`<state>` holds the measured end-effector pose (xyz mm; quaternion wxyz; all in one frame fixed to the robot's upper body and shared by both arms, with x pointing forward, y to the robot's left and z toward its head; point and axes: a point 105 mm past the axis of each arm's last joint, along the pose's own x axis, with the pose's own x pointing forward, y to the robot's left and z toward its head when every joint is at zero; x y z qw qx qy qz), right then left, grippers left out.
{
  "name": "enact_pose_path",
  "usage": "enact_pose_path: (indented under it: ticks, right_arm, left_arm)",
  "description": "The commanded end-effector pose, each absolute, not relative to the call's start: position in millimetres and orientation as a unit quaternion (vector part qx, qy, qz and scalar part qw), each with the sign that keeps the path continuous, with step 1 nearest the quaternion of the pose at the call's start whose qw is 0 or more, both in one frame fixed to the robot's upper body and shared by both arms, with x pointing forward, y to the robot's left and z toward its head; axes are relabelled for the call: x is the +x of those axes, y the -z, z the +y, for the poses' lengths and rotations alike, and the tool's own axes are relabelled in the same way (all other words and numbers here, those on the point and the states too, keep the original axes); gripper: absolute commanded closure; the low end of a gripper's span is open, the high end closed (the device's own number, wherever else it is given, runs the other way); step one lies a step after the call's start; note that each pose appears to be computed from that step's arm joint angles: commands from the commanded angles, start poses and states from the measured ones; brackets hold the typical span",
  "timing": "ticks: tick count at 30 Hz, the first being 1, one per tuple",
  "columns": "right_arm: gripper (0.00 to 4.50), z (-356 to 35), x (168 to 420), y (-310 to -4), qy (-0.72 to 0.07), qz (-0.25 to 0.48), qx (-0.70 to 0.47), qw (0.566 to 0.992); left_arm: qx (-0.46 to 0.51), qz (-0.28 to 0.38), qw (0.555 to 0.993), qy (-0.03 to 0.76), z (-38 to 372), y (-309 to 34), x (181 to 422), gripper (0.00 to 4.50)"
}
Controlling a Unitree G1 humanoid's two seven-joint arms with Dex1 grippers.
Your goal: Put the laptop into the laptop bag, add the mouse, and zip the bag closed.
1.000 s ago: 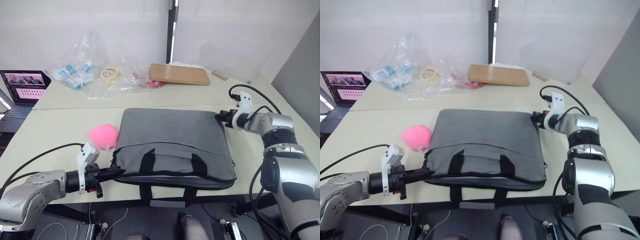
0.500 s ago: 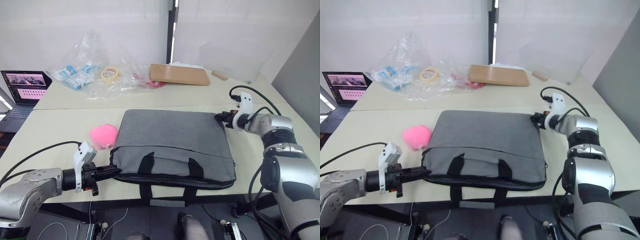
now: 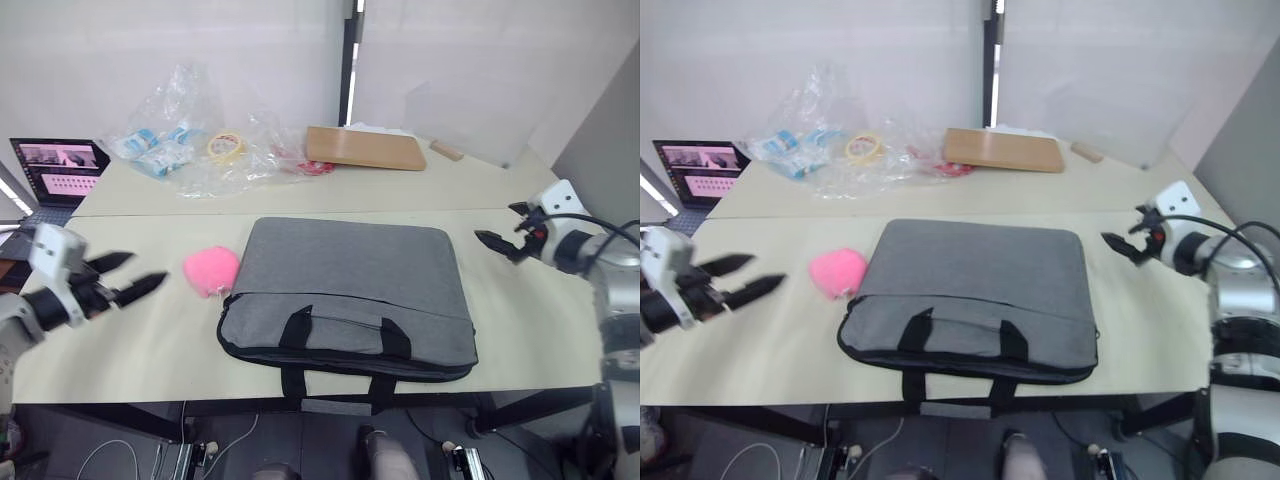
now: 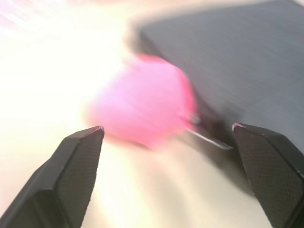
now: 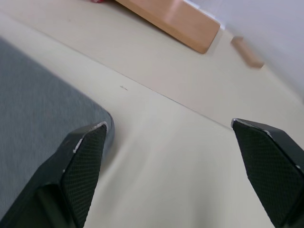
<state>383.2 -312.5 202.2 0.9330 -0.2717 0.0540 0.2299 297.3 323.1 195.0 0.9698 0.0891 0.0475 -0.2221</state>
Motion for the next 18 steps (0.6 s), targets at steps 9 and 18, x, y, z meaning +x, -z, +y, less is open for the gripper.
enact_pose_path:
  ticks: [9,18]
  right_arm:
    - [0.0,-354,342,-210,-0.303,0.111,-0.3,0.898]
    - [0.0,-312,350,-230,-0.374,0.048,-0.241,0.894]
  left_arm:
    - [0.154,0.067,0.968,0.188,386,-199,308,0.02]
    - [0.131,0.079,0.968,0.198,391,-192,304,0.02]
